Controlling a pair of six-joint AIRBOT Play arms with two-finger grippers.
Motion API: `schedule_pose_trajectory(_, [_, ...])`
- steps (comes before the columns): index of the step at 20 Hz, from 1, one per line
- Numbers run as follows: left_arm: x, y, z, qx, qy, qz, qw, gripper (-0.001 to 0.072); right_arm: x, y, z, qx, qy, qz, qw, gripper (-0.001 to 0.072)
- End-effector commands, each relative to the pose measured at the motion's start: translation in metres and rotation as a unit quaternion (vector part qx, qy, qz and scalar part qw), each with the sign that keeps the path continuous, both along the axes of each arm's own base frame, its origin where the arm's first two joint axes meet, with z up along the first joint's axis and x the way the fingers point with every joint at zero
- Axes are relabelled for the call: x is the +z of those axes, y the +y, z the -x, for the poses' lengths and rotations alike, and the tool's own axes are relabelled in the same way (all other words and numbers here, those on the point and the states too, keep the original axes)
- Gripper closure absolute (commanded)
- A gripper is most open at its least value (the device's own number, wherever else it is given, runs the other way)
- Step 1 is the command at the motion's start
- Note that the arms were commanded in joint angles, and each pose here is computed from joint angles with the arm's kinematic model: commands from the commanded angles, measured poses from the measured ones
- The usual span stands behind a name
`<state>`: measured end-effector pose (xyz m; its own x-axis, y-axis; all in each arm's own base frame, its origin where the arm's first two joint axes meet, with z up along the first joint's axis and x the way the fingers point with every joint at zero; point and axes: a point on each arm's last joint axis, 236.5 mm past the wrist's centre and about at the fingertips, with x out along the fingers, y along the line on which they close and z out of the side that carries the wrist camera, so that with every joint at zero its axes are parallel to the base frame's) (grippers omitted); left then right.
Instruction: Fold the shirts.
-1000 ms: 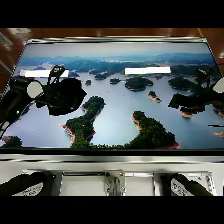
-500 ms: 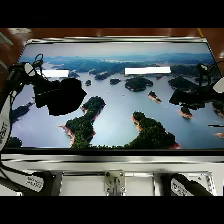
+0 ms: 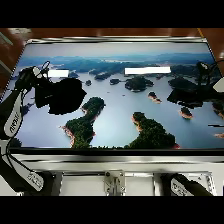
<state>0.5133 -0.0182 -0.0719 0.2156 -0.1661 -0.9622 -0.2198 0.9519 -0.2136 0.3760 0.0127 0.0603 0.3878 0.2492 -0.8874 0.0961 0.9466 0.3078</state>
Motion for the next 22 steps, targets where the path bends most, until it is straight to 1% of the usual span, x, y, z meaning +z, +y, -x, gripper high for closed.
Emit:
schedule_pose_trajectory(1, [0.084, -0.029, -0.017, -0.058, -0.086, 0.014, 0.995, 0.0673, 0.011, 0.022, -0.007, -0.001, -0.018, -0.054, 0.998, 0.0045])
schedule_pose_trajectory(3, [0.183, -0.062, -0.014, -0.111, -0.19, 0.004, 0.976, 0.0673, 0.016, 0.03, -0.008, 0.006, -0.023, -0.071, 0.997, 0.0045])
schedule_pose_trajectory(4, [0.238, -0.083, -0.001, -0.133, -0.244, 0.005, 0.961, 0.0673, 0.021, 0.033, -0.008, 0.011, -0.031, -0.075, 0.997, 0.0045])
schedule_pose_trajectory(6, [0.339, -0.129, 0.038, -0.17, -0.352, 0.02, 0.92, 0.0673, 0.042, 0.037, -0.004, 0.019, -0.06, -0.076, 0.995, 0.0045])
schedule_pose_trajectory(7, [0.382, -0.151, 0.063, -0.184, -0.4, 0.039, 0.897, 0.0674, 0.058, 0.037, 0.0, 0.024, -0.084, -0.07, 0.994, 0.0045])
schedule_pose_trajectory(9, [0.451, -0.187, 0.117, -0.206, -0.473, 0.083, 0.852, 0.0674, 0.097, 0.036, 0.013, 0.032, -0.144, -0.046, 0.988, 0.0045])
schedule_pose_trajectory(10, [0.472, -0.2, 0.143, -0.218, -0.491, 0.104, 0.837, 0.0674, 0.115, 0.032, 0.022, 0.035, -0.171, -0.027, 0.984, 0.0045])
schedule_pose_trajectory(12, [0.483, -0.224, 0.176, -0.247, -0.492, 0.132, 0.824, 0.0674, 0.153, 0.021, 0.046, 0.032, -0.225, 0.021, 0.974, 0.0045])
schedule_pose_trajectory(13, [0.477, -0.235, 0.185, -0.262, -0.479, 0.139, 0.827, 0.0674, 0.166, 0.019, 0.058, 0.031, -0.24, 0.035, 0.97, 0.0045])
schedule_pose_trajectory(15, [0.446, -0.25, 0.192, -0.288, -0.437, 0.129, 0.842, 0.0674, 0.17, 0.023, 0.088, 0.034, -0.229, 0.038, 0.972, 0.0045])
schedule_pose_trajectory(18, [0.362, -0.251, 0.182, -0.287, -0.345, 0.096, 0.888, 0.0674, 0.131, 0.032, 0.13, 0.071, -0.119, 0.029, 0.99, 0.0045])
schedule_pose_trajectory(22, [0.196, -0.245, 0.188, -0.269, -0.186, 0.063, 0.943, 0.0673, 0.059, 0.034, 0.134, 0.06, -0.041, 0.002, 0.997, 0.0045])
